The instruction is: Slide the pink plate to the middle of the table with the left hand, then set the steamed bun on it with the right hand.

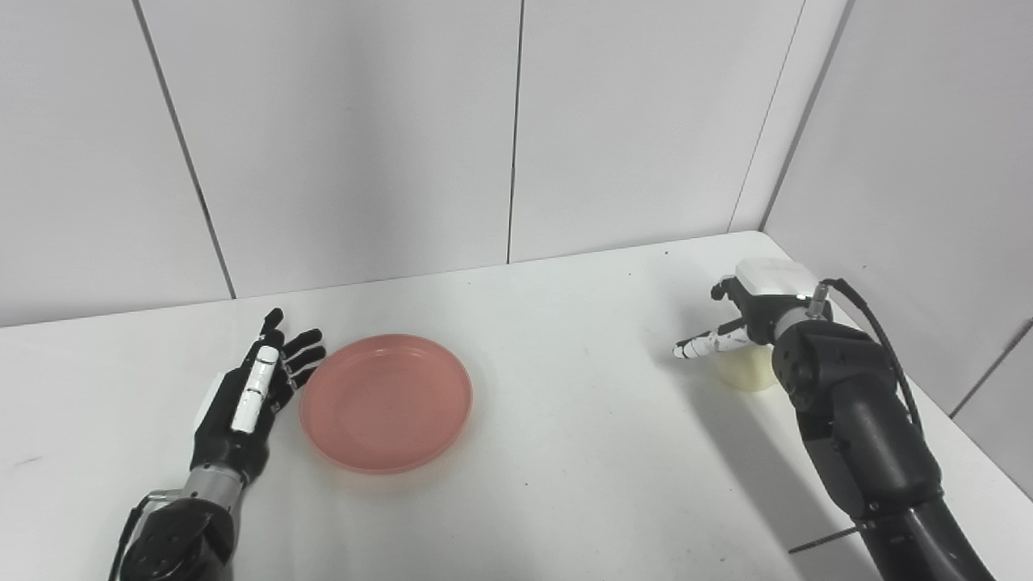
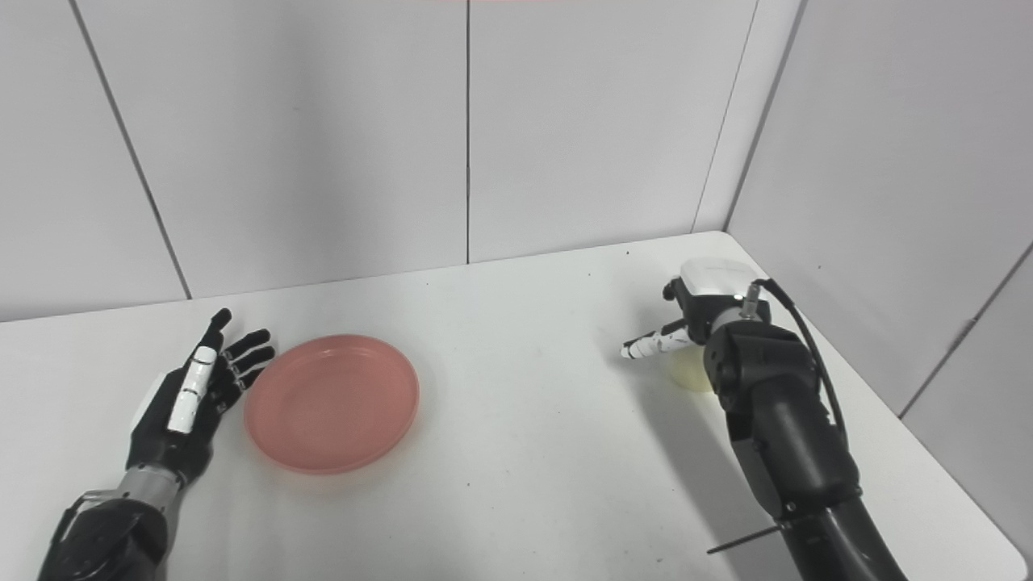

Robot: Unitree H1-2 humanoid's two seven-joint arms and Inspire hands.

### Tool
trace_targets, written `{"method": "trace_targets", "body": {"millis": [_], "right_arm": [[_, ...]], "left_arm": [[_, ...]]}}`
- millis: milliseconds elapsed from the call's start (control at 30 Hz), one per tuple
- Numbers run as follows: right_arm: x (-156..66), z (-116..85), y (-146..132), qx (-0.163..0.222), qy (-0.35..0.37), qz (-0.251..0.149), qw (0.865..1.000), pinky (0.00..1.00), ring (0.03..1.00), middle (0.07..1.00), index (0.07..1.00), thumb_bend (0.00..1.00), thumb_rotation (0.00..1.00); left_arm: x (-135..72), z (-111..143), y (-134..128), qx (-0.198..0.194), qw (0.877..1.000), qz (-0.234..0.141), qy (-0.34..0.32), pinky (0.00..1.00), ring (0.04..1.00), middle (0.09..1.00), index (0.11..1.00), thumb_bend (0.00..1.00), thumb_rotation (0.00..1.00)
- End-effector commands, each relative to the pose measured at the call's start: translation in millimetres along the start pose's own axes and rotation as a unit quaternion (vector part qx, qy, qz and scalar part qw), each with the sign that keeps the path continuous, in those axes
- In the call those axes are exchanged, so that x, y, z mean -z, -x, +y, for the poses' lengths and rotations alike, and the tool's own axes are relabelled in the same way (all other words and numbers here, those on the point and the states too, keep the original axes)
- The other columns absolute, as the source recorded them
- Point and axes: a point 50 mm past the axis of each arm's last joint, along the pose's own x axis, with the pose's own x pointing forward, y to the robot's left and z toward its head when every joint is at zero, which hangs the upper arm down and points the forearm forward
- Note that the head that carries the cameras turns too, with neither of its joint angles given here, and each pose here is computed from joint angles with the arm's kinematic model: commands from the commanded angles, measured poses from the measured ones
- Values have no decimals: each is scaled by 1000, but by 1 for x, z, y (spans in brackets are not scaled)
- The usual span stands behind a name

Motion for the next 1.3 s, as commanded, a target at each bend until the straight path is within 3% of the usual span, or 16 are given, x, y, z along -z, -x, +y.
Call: {"method": "trace_targets", "body": {"millis": [0,600,867,1267], "right_arm": [[11,-19,-2,40,8,12,999,673,813,843,795,1000,693],[33,7,-10,9,6,34,999,638,795,841,807,1000,722],[32,19,-14,-7,-5,37,999,693,835,871,827,995,697],[34,33,-24,7,-27,34,999,704,853,887,822,978,667]], "left_arm": [[3,-2,0,6,1000,18,-5,769,813,828,1000,564,863],[4,0,0,11,999,29,-11,741,775,811,1000,574,874],[3,-1,0,12,999,35,-7,714,751,795,1000,569,872],[2,-1,0,16,999,38,-11,713,750,798,1000,580,877]]}}
